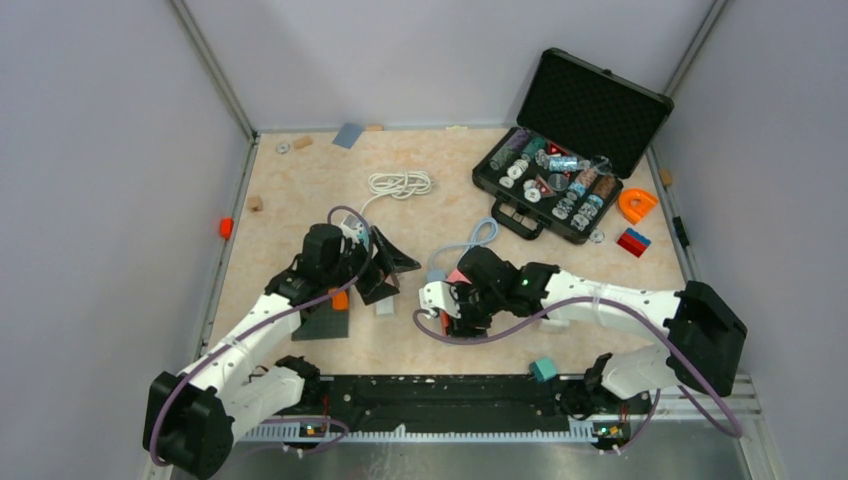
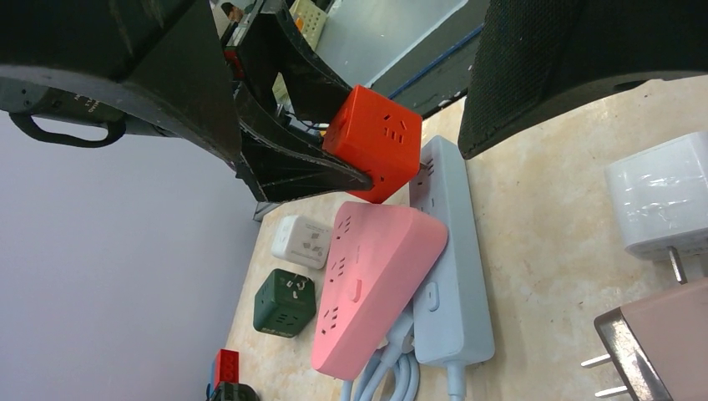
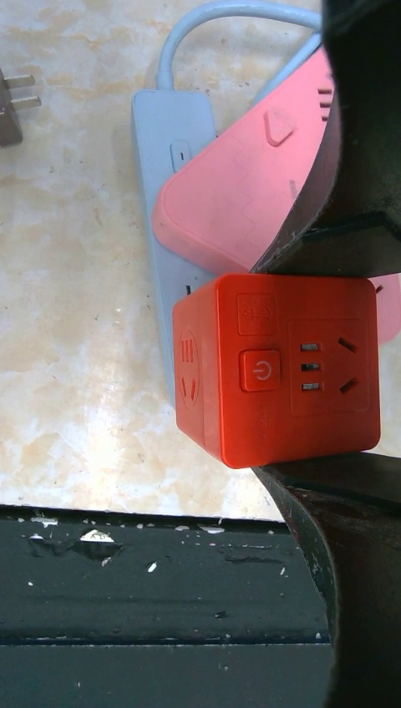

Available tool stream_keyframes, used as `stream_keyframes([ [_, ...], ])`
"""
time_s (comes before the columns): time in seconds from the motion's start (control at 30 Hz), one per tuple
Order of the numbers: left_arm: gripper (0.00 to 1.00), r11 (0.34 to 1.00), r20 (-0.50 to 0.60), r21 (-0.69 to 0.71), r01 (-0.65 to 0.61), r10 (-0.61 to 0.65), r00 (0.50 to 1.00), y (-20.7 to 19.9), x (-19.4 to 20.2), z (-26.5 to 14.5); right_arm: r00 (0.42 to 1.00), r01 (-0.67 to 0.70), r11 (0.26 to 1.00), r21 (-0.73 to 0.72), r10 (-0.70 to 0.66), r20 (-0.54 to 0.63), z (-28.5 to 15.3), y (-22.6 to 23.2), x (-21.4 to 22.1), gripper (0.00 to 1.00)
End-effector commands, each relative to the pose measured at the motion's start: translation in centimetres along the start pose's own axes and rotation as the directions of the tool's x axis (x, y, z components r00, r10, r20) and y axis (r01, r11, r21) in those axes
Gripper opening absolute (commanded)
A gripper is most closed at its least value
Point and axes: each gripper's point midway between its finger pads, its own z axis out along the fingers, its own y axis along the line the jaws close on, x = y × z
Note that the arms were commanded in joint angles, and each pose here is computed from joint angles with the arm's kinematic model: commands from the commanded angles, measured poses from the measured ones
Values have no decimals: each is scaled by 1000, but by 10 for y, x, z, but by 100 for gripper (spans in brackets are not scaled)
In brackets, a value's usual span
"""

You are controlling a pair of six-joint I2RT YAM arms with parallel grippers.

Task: Insert the plug
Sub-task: Insert the plug into the socket.

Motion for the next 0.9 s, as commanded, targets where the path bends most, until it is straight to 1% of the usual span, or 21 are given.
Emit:
stream_keyframes([
  [0.0,99,999,12,48,-18,17,1000,-10,-2,-3,999,34,999,22,-34,15,6,-5,-1,0],
  [0.17,99,999,7,44,-13,13,1000,-8,-1,-3,1000,18,1000,24,-18,11,13,-6,3,0],
  [0.33,99,999,6,42,-11,11,1000,-5,2,-4,1000,30,999,20,-30,6,17,-8,3,0],
  [0.73,99,999,-7,47,-10,10,1000,-6,2,-2,980,117,993,-14,-118,-160,16,-10,35,0],
  [0.87,99,999,-32,42,-1,3,999,-3,6,0,980,104,994,-30,-107,-166,21,-6,41,0],
])
